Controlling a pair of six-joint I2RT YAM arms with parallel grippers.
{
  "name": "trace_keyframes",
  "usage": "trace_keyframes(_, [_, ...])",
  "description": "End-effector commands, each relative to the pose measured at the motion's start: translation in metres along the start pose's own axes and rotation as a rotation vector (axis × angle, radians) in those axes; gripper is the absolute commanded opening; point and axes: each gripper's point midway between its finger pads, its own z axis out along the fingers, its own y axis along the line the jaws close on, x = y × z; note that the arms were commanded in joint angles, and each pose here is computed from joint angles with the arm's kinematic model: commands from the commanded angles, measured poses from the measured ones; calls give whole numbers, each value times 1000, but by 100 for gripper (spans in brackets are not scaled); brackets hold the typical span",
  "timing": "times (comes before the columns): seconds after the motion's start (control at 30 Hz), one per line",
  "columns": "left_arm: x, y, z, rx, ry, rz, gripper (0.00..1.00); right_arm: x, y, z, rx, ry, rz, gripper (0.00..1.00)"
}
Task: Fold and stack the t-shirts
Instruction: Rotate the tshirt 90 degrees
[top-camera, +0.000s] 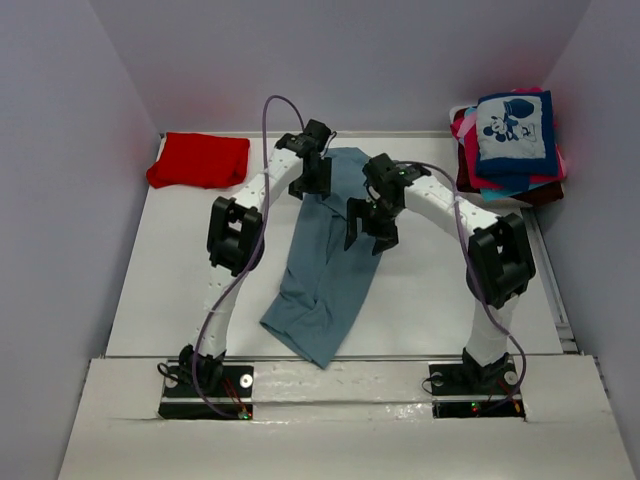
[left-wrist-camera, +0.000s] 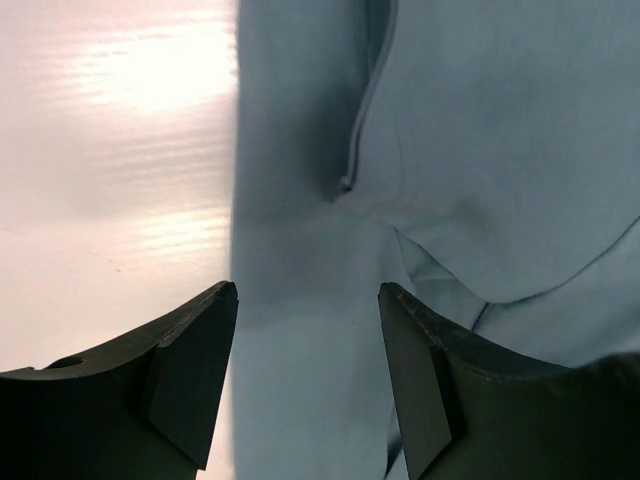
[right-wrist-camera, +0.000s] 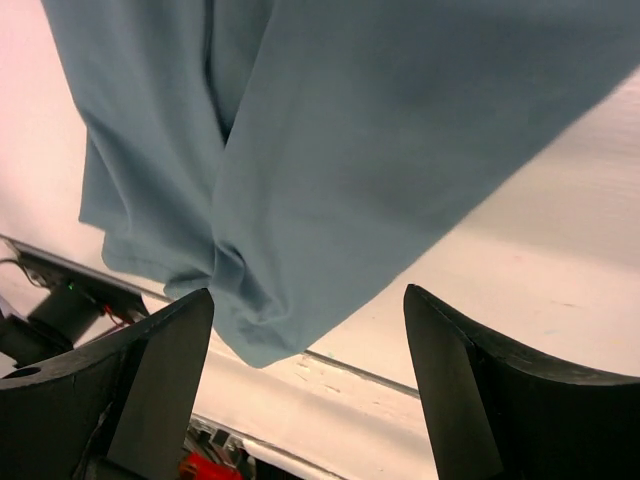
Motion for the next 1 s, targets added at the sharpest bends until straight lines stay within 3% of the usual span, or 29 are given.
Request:
trace_keyframes(0.0, [-45, 19, -30, -8, -136, 4, 70, 24, 30, -2, -75, -8, -39, 82])
trace_keyframes(0.27, [-36, 31, -14, -46, -101, 15, 70, 75, 66, 19, -120, 89, -99, 82])
trace_keyframes(0.43, [-48, 31, -20, -52, -151, 17, 69, 96, 79, 35, -129, 154, -135, 81])
trace_keyframes(0.97, [-59, -18, -10, 156, -171, 91, 69, 151, 90, 65, -88, 295, -220, 78])
